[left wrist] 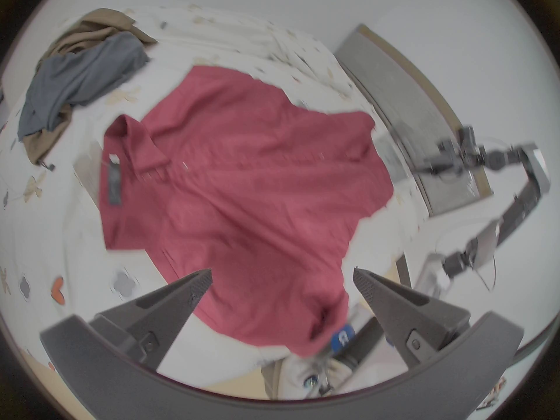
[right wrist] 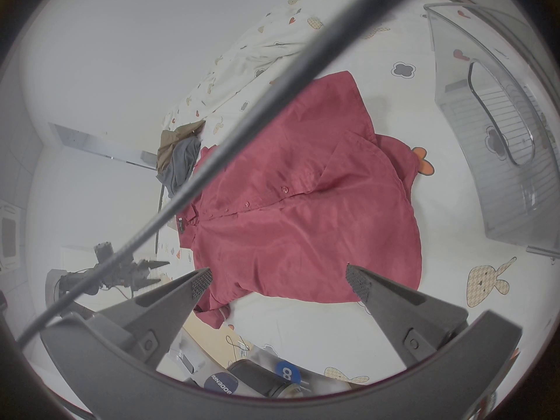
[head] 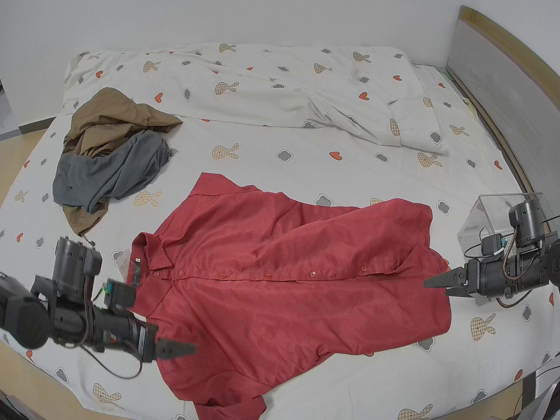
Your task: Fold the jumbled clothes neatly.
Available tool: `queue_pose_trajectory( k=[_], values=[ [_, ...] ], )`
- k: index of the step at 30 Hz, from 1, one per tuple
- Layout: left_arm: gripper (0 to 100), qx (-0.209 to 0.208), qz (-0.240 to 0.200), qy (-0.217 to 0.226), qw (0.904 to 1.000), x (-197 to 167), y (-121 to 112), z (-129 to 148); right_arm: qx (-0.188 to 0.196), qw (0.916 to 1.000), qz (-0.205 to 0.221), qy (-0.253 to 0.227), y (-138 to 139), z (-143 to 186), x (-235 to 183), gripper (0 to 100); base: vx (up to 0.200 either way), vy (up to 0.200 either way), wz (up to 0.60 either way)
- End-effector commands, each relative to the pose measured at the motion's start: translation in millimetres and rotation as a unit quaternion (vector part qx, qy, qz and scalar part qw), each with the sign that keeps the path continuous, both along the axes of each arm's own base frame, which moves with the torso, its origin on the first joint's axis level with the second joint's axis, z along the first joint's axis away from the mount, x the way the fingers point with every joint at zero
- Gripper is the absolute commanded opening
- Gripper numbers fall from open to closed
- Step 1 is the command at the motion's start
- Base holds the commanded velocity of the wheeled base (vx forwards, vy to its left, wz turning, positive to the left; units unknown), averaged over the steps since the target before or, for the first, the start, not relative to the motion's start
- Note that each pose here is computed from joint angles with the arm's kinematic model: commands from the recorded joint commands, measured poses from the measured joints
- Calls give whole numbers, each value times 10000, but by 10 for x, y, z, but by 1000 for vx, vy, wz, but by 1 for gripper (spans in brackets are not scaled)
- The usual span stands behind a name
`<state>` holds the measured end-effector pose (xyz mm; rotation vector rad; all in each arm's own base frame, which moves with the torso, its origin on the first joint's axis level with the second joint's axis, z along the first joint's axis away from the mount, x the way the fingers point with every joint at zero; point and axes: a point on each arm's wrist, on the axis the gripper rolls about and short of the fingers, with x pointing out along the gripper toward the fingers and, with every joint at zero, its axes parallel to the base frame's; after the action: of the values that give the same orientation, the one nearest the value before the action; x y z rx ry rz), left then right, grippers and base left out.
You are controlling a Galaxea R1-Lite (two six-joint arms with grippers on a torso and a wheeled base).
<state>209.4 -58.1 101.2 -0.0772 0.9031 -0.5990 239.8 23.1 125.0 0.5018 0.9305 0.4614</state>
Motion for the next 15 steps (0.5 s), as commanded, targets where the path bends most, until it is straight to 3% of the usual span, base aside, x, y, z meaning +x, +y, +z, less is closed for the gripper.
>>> queue_pose_trajectory(
  k=[1,5,8,13,15],
  values=[
    [100,630,-936,480,9924,-733,-229,-265,-126,9998,130,53,-28,-91,-67,100,0,0,0],
    [100,1132,-956,740,9862,-814,-261,-432,-127,9998,153,68,-17,-99,-64,100,0,0,0],
    [100,1191,-1040,694,9850,-815,-260,-472,-127,9998,153,68,-17,-99,-64,100,0,0,0],
    [100,1614,-1988,276,9663,-880,-271,-526,-127,9998,153,68,-17,-99,-64,100,0,0,0],
    [100,1624,-2044,237,9650,-878,-281,-522,-126,9998,153,60,-17,-95,-66,100,0,0,0]
  ],
)
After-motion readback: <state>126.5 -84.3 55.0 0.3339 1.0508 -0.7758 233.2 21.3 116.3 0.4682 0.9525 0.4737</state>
